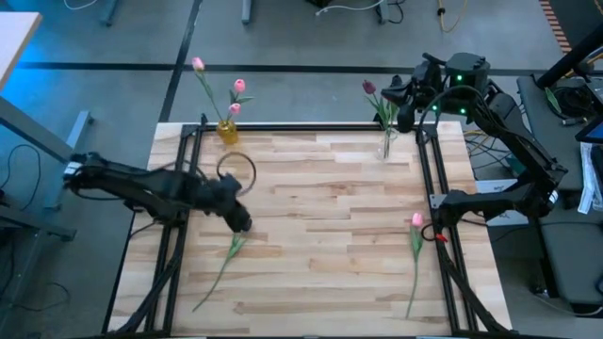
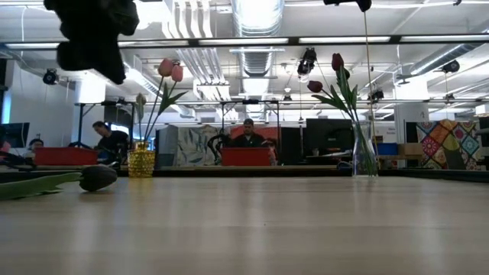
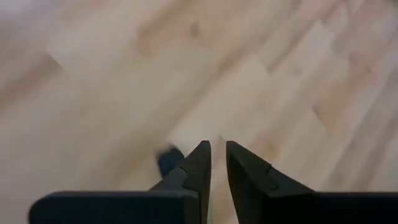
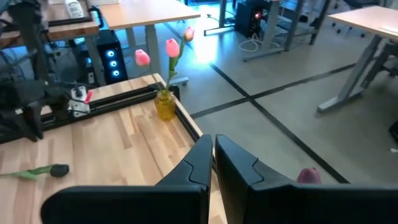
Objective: Sort flowers into vase by color
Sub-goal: Insert the black tulip into the transparent vase
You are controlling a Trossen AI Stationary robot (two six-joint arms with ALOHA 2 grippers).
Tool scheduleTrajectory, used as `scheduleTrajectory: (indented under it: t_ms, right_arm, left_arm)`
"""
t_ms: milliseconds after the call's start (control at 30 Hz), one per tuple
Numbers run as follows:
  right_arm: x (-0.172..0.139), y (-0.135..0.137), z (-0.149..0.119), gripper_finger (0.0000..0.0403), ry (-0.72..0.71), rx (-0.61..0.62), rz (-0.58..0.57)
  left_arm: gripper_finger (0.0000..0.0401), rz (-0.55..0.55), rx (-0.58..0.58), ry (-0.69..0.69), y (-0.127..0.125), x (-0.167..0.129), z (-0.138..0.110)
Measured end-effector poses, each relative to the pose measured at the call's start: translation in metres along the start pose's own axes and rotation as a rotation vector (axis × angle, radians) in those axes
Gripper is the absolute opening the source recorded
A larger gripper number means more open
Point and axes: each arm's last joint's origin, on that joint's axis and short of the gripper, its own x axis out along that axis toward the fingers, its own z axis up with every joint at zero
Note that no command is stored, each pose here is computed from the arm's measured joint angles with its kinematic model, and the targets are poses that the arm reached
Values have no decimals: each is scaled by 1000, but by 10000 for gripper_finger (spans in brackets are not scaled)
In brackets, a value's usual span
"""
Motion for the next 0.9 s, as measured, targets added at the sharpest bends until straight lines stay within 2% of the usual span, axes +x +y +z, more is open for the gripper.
scheduleTrajectory:
  t_ms: [233, 367, 500, 667, 900]
  right_arm:
    - [0, 0, -1, 13, 5, -16, 9]
    - [0, 1, -4, 13, 38, -25, 13]
    - [1, 1, -6, 13, 61, -18, 16]
    - [1, 1, -6, 13, 58, -28, 16]
    - [1, 0, -5, 13, 45, -36, 15]
  left_arm:
    - [4, -11, -112, 201, -27, 17, -32]
    - [8, 28, -158, 275, -35, 29, -42]
    - [27, 131, -200, 319, -34, 43, -47]
    - [74, 237, -208, 384, -31, 63, -53]
    - [133, 290, -250, 479, -19, 95, -60]
